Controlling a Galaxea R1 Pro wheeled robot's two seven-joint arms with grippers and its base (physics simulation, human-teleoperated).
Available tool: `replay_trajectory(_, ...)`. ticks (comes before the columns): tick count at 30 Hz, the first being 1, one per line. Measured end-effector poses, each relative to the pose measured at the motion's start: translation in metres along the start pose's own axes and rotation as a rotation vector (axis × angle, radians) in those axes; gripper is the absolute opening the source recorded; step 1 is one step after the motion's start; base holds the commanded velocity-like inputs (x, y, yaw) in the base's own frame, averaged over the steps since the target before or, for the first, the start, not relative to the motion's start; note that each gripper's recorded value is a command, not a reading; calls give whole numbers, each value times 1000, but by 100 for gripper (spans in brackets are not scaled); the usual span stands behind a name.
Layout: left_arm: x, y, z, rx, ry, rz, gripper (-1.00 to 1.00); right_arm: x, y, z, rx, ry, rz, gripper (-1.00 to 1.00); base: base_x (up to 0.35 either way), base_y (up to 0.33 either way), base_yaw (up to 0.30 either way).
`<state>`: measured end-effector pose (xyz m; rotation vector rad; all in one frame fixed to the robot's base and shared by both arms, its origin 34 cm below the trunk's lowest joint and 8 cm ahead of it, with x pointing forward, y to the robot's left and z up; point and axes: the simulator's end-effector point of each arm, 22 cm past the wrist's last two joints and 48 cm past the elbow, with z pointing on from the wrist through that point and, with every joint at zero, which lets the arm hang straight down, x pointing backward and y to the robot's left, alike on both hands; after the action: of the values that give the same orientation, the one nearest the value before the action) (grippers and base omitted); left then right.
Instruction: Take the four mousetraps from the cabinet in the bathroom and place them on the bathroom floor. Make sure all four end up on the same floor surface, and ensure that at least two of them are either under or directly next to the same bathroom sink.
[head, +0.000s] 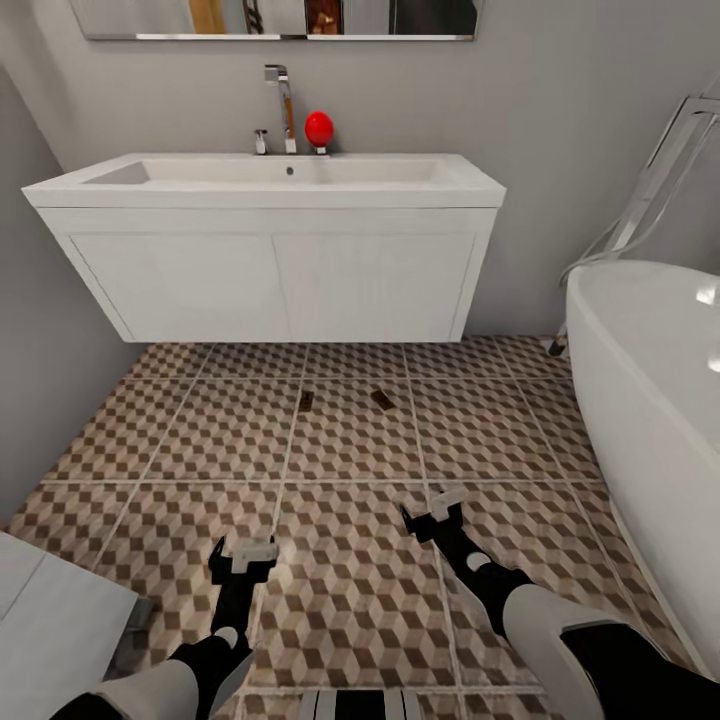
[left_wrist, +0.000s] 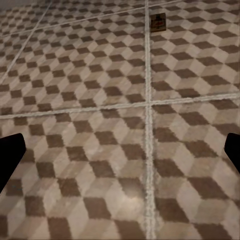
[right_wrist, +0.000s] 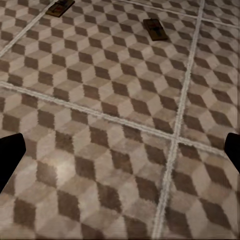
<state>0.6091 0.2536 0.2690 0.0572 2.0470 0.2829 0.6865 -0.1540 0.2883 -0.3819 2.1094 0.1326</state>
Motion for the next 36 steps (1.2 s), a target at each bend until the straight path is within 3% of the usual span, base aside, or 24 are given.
replay_trajectory(7, 1, 14, -19, -3, -12, 3, 100, 11, -3, -18, 3, 23, 2, 100, 0, 0, 0)
replay_trajectory(18, 5, 12, -49, 67, 4, 9, 100, 39, -7, -51, 6, 94, 7, 100, 0, 0, 0)
replay_trajectory(36, 23, 26, -123, 98, 41, 1, 100, 47, 5, -98, -7, 121, 26, 100, 0, 0, 0)
